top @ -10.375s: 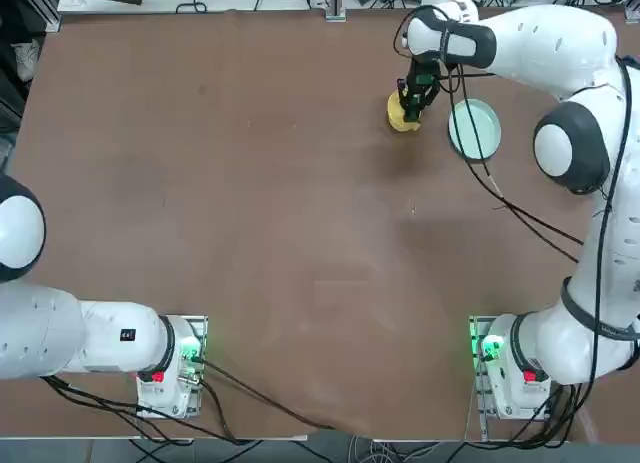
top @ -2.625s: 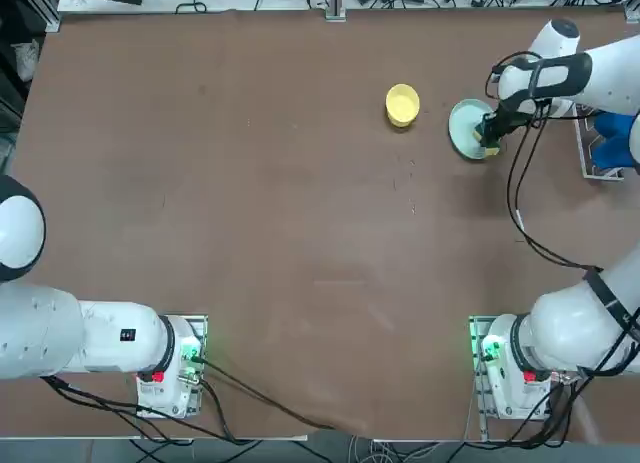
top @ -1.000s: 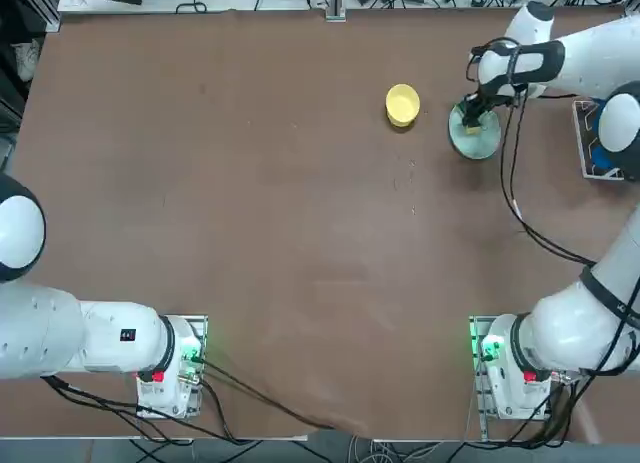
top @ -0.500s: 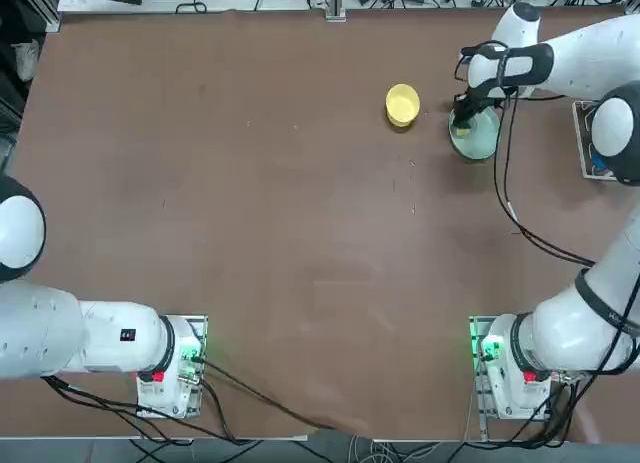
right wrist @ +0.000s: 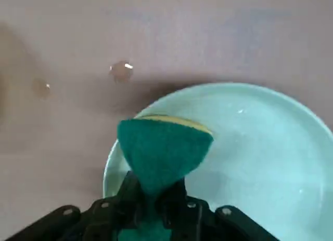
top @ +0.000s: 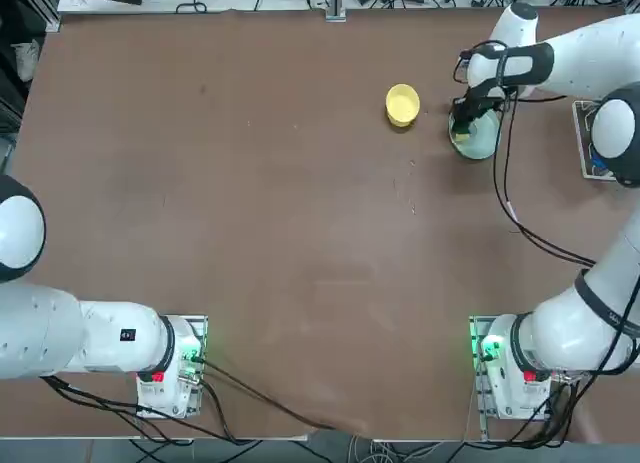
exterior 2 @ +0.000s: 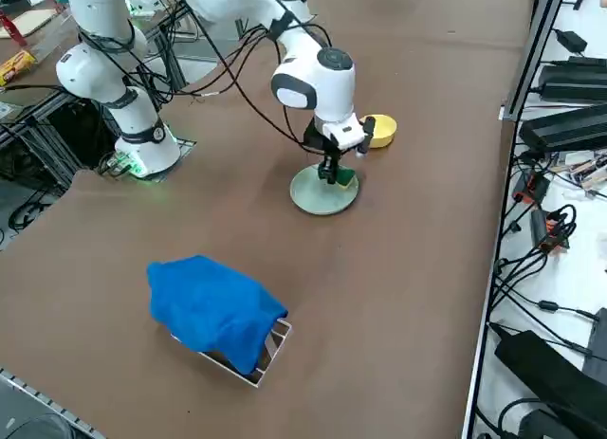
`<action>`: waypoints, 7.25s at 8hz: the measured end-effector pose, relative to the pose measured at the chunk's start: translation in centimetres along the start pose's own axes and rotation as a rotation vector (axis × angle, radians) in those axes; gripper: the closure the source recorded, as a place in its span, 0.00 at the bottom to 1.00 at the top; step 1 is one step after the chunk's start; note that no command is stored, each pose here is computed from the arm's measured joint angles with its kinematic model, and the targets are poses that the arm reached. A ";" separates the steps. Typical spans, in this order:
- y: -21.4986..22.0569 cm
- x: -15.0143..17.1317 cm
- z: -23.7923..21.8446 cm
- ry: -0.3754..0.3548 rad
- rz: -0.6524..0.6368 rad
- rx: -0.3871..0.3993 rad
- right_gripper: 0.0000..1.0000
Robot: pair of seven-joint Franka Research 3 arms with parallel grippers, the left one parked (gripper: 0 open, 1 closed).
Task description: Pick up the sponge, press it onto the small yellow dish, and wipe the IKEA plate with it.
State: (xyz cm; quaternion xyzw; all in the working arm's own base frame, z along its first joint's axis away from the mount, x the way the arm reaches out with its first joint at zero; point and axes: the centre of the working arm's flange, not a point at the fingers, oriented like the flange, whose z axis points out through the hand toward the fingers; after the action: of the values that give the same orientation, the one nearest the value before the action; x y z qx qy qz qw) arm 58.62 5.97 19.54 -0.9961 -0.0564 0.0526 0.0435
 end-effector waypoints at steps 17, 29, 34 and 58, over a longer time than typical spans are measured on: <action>7.5 0.6 -0.8 0.024 -0.068 -0.001 0.81; 3.7 -0.8 -1.1 -0.075 0.047 -0.004 0.81; 8.1 -1.9 -1.5 -0.080 0.022 -0.026 0.81; -25.0 -12.6 4.0 0.030 0.121 -0.084 0.72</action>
State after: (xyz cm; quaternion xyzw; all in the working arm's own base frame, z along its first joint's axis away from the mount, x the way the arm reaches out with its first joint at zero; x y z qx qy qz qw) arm 43.09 29.52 19.17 -0.9993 0.0022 0.0378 -0.0007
